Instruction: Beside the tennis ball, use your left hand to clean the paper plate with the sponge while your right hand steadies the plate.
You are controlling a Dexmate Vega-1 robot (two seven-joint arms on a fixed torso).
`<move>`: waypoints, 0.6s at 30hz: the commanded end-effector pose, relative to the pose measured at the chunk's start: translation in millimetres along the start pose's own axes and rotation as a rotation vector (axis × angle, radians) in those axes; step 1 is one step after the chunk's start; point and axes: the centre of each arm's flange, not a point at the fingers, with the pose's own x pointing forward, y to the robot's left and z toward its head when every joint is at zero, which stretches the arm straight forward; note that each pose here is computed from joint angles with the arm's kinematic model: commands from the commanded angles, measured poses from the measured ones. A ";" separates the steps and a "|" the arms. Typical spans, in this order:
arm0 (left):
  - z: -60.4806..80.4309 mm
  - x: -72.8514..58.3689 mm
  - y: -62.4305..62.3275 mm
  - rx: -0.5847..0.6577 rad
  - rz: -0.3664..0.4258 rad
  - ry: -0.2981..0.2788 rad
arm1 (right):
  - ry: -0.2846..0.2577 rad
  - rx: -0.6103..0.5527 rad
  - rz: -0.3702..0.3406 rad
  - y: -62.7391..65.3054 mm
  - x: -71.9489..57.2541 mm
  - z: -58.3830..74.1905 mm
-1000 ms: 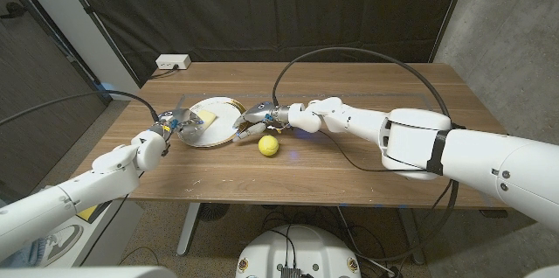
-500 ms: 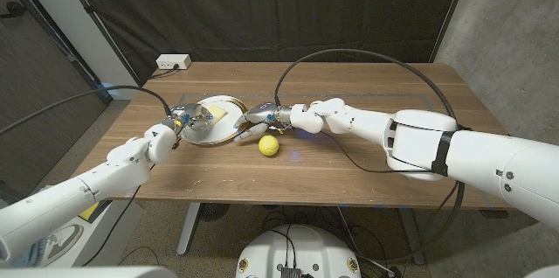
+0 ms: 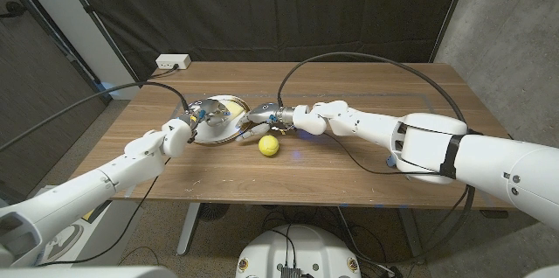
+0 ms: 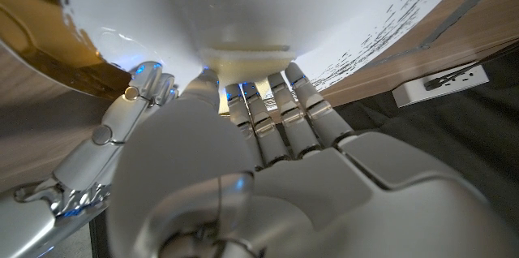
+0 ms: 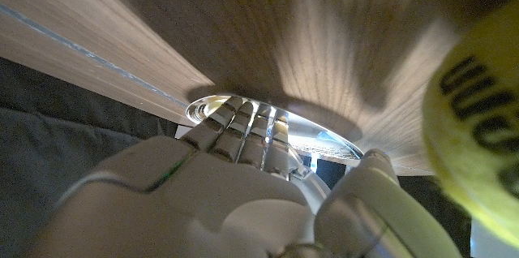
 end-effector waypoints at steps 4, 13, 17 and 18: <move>-37.6 -32.4 -8.7 -0.071 -0.017 0.133 | 0.016 -0.004 0.115 9.3 3.6 -4.3; -63.3 -50.8 -13.9 -0.155 -0.004 0.220 | 0.015 -0.001 0.117 9.2 4.0 -3.3; -60.9 -48.6 -11.9 -0.136 0.003 0.206 | 0.018 0.000 0.112 8.4 3.1 -3.5; -59.9 -47.4 -11.1 -0.130 0.004 0.201 | 0.018 0.000 0.110 7.9 2.6 -3.4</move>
